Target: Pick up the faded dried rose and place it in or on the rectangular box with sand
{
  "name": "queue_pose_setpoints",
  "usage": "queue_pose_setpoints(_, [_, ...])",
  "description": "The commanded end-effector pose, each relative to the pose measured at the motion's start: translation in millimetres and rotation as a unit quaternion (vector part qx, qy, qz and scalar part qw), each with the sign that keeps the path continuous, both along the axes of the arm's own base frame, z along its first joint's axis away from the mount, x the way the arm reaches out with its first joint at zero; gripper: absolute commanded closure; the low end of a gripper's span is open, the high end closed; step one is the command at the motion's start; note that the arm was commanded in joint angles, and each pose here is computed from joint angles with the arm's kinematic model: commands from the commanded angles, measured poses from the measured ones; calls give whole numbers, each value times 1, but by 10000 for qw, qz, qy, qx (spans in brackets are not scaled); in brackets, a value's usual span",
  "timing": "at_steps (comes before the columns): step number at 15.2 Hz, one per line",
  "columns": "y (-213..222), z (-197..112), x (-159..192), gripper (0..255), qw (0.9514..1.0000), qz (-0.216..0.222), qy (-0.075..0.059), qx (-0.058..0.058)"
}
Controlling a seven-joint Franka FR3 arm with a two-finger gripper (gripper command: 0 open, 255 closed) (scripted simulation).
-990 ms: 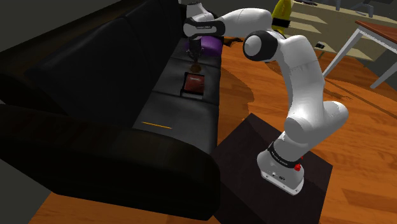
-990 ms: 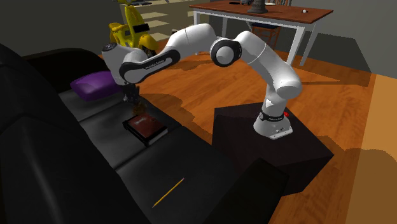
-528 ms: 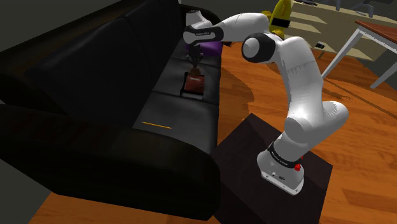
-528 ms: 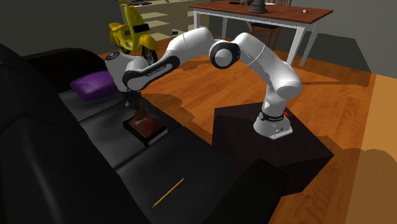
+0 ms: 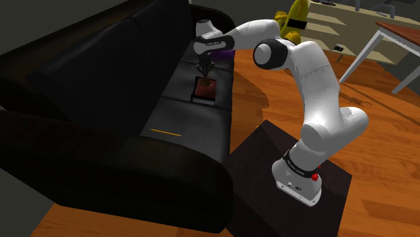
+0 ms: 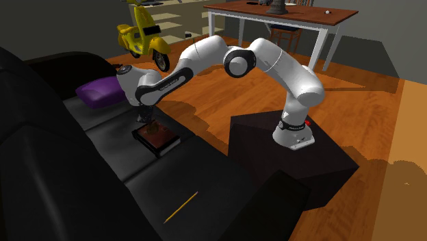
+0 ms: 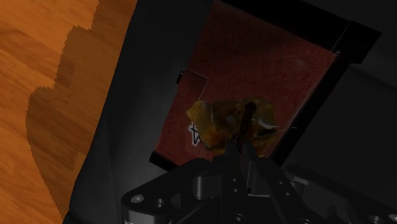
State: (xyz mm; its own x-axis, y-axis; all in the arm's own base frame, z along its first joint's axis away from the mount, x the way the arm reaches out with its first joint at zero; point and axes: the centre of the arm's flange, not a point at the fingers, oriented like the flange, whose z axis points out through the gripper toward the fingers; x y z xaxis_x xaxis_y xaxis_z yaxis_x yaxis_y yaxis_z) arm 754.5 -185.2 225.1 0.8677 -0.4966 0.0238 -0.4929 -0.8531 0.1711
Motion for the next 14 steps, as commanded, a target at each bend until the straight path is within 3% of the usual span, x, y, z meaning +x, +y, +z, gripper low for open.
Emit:
queue_pose_setpoints(1, [-1,-9,0,255,10000,0,-4,-1])
queue_pose_setpoints(8, [-1,-9,0,255,10000,0,-4,-1])
queue_pose_setpoints(9, [-1,-8,1,0,10000,0,-4,-1])
queue_pose_setpoints(14, [-1,-9,0,0,10000,0,-4,-1])
